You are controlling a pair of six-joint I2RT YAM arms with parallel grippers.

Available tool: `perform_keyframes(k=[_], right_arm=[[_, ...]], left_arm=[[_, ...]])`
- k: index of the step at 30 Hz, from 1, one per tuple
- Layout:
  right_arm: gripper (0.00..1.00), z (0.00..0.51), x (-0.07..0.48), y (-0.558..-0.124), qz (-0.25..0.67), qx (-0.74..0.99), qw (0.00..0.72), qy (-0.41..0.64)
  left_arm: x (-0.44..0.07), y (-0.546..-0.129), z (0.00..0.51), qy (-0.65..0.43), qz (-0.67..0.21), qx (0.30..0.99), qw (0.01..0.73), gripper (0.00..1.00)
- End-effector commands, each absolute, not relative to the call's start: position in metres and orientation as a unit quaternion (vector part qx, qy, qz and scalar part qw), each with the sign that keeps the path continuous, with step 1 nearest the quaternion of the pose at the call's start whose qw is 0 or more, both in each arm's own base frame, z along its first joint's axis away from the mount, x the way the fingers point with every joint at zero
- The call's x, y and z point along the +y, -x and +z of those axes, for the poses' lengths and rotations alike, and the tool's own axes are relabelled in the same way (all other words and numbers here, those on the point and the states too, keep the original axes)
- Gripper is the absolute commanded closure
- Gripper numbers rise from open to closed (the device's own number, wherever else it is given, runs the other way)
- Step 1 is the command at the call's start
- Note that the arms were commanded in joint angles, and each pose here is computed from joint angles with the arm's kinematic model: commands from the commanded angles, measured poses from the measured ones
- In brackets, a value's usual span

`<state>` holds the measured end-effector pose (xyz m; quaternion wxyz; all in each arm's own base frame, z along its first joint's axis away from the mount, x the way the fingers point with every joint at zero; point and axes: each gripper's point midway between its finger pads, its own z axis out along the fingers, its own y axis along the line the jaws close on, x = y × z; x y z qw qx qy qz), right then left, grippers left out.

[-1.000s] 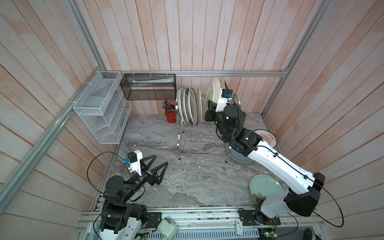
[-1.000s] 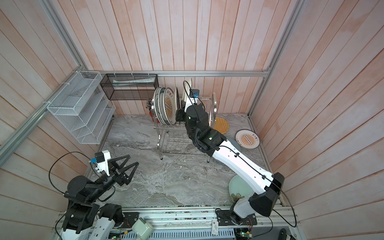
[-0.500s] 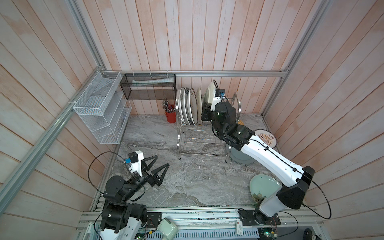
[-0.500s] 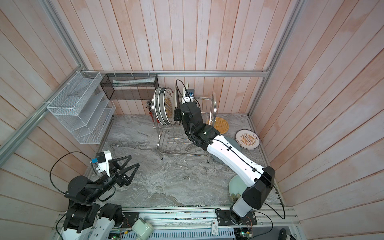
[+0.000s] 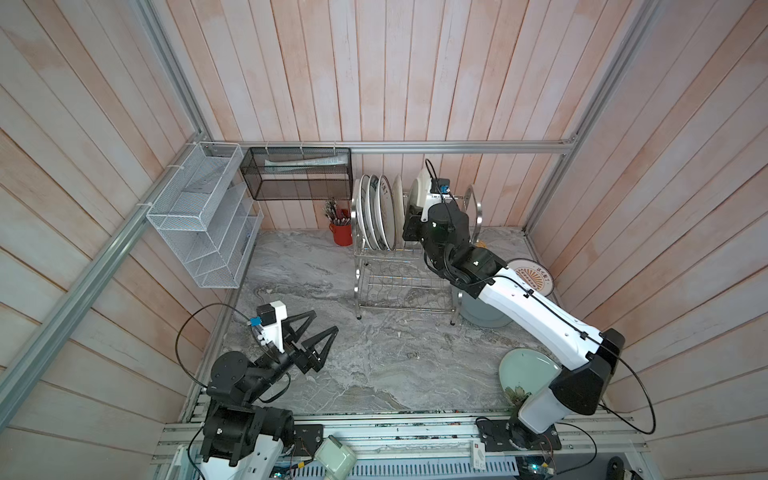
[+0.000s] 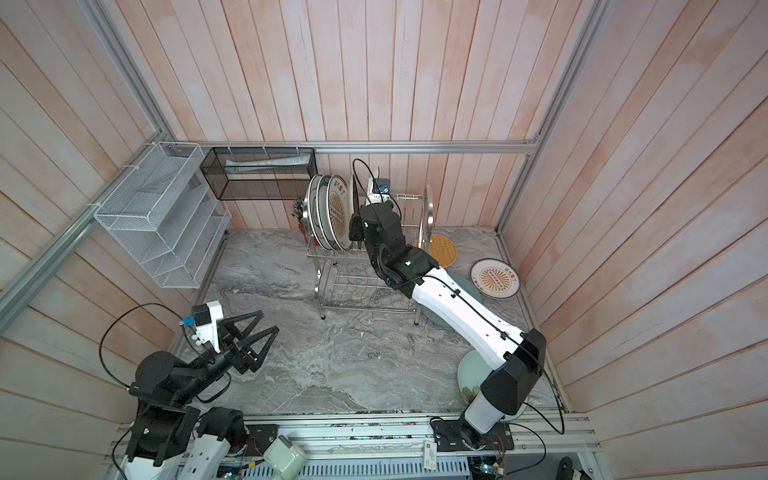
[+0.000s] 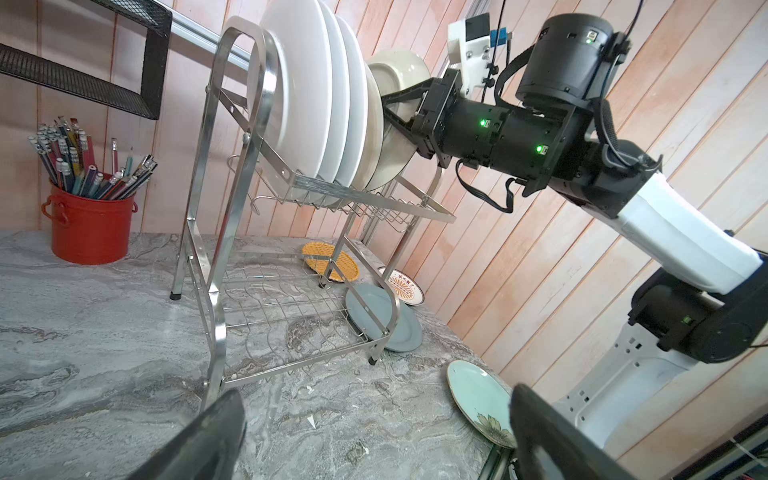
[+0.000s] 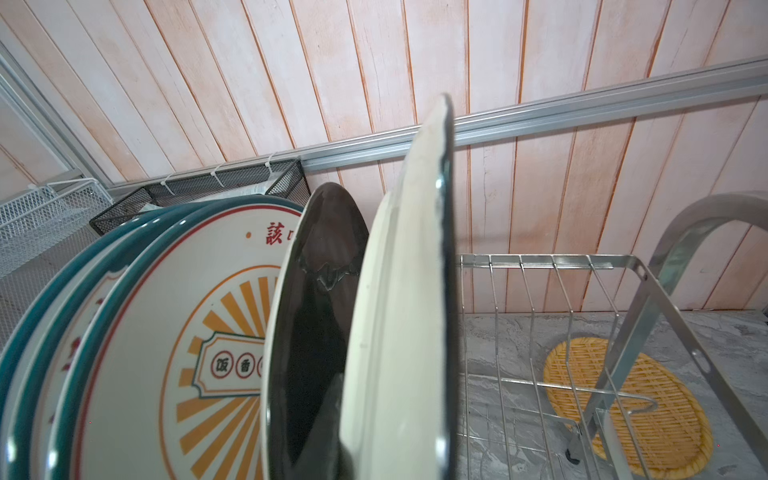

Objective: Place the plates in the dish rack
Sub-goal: 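Lower the cream plate into the upper rack slot beside the dark plate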

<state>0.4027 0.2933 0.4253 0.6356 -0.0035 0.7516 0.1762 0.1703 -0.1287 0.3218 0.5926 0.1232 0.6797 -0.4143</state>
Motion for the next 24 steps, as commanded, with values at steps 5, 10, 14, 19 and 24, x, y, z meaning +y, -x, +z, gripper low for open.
perform_keyframes(k=[5, 10, 14, 19, 24], right_arm=[[1.00, 0.462, 0.282, -0.408, 0.191, 0.717, 0.668, -0.049], [1.00, 0.450, 0.285, -0.411, 0.170, 0.726, 0.664, -0.052], [1.00, 0.443, 0.284, -0.412, 0.141, 0.732, 0.664, -0.064], [1.00, 0.433, 0.288, -0.410, 0.105, 0.739, 0.662, -0.068], [1.00, 0.424, 0.294, -0.408, 0.100, 0.746, 0.656, -0.055]], left_arm=[[-0.129, -0.168, 0.324, -0.125, -0.417, 0.673, 0.598, 0.00], [-0.128, -0.167, 0.324, -0.125, -0.417, 0.672, 0.600, 0.00], [-0.128, -0.167, 0.325, -0.126, -0.418, 0.671, 0.600, 0.00], [-0.128, -0.165, 0.326, -0.126, -0.417, 0.668, 0.603, 0.00], [-0.128, -0.164, 0.327, -0.127, -0.417, 0.667, 0.604, 0.00]])
